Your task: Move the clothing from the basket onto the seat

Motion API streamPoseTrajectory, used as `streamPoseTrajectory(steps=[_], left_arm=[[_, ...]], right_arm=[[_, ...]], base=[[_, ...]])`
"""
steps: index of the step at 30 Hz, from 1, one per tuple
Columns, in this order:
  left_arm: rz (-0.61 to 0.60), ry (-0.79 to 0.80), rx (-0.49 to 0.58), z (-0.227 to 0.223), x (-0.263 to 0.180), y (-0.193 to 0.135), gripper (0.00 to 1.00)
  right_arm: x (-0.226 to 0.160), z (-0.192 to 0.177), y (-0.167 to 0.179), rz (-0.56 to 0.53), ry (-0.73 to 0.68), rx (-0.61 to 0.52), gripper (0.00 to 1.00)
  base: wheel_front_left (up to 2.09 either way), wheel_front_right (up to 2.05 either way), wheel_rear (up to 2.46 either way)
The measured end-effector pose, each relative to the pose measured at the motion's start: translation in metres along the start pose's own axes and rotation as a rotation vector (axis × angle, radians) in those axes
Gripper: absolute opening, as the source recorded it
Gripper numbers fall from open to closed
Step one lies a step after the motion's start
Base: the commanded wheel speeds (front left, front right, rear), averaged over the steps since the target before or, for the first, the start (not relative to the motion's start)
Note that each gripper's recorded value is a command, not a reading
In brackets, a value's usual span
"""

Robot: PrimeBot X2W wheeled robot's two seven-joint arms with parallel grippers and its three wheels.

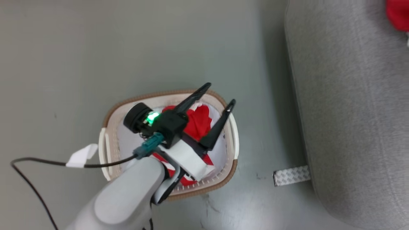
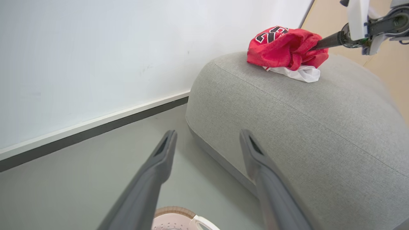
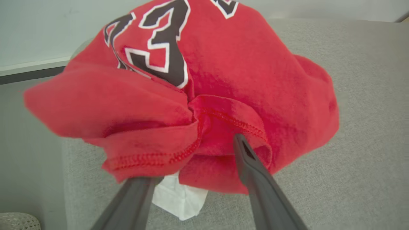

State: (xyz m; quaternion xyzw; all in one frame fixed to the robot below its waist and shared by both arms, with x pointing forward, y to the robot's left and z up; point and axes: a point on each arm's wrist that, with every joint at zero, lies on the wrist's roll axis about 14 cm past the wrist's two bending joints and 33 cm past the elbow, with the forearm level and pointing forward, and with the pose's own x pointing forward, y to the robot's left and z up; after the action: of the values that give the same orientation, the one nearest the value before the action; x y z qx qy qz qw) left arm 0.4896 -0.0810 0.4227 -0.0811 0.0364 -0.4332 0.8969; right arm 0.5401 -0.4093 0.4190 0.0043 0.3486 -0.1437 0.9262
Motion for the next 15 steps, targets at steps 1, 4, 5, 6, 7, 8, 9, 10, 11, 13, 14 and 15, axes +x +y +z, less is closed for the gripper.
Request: streamPoseTrajectory(steps=[1,4,5,6,7,8,9,10,11,13,14,15], left_arm=[[0.013,-0.007,0.004,0.005,-0.001,0.002,1.0],[0.06,-0.02,0.015,0.017,-0.009,0.009,1.0],[0.075,-0.025,0.016,0.022,-0.013,0.011,1.0],[0.091,-0.028,0.023,0.026,-0.016,0.013,1.0],[0.103,-0.037,0.031,0.032,-0.02,0.013,1.0],[0.118,-0.044,0.032,0.037,-0.023,0.014,1.0],[0.132,-0.053,0.035,0.043,-0.027,0.015,1.0],[0.144,-0.062,0.042,0.049,-0.031,0.015,1.0],[0.158,-0.07,0.047,0.055,-0.035,0.015,1.0],[0.186,-0.088,0.059,0.068,-0.043,0.016,1.0],[0.2,-0.101,0.061,0.075,-0.048,0.016,1.0],[0.214,-0.112,0.064,0.082,-0.053,0.016,1.0]], right_arm=[[-0.005,0.0,0.0,0.006,0.003,-0.011,1.0],[-0.024,-0.004,-0.005,0.016,0.035,-0.028,1.0],[-0.031,-0.006,-0.008,0.02,0.049,-0.032,1.0],[-0.038,-0.006,-0.009,0.026,0.055,-0.035,1.0],[-0.045,-0.003,-0.011,0.034,0.045,-0.036,1.0],[-0.053,0.004,-0.011,0.045,0.02,-0.04,1.0],[-0.061,0.013,-0.011,0.056,-0.01,-0.047,1.0],[-0.069,0.021,-0.011,0.066,-0.043,-0.055,1.0],[-0.077,0.031,-0.009,0.08,-0.082,-0.064,1.0],[-0.094,0.045,-0.005,0.111,-0.156,-0.065,1.0],[-0.102,0.051,-0.003,0.13,-0.19,-0.065,1.0],[-0.111,0.058,0.003,0.152,-0.228,-0.074,1.0]], base=[[0.0,0.0,0.0],[0.0,0.0,0.0],[0.0,0.0,0.0],[0.0,0.0,0.0],[0.0,0.0,0.0],[0.0,0.0,0.0],[0.0,0.0,0.0],[0.0,0.0,0.0],[0.0,0.0,0.0],[0.0,0.0,0.0],[0.0,0.0,0.0],[0.0,0.0,0.0]])
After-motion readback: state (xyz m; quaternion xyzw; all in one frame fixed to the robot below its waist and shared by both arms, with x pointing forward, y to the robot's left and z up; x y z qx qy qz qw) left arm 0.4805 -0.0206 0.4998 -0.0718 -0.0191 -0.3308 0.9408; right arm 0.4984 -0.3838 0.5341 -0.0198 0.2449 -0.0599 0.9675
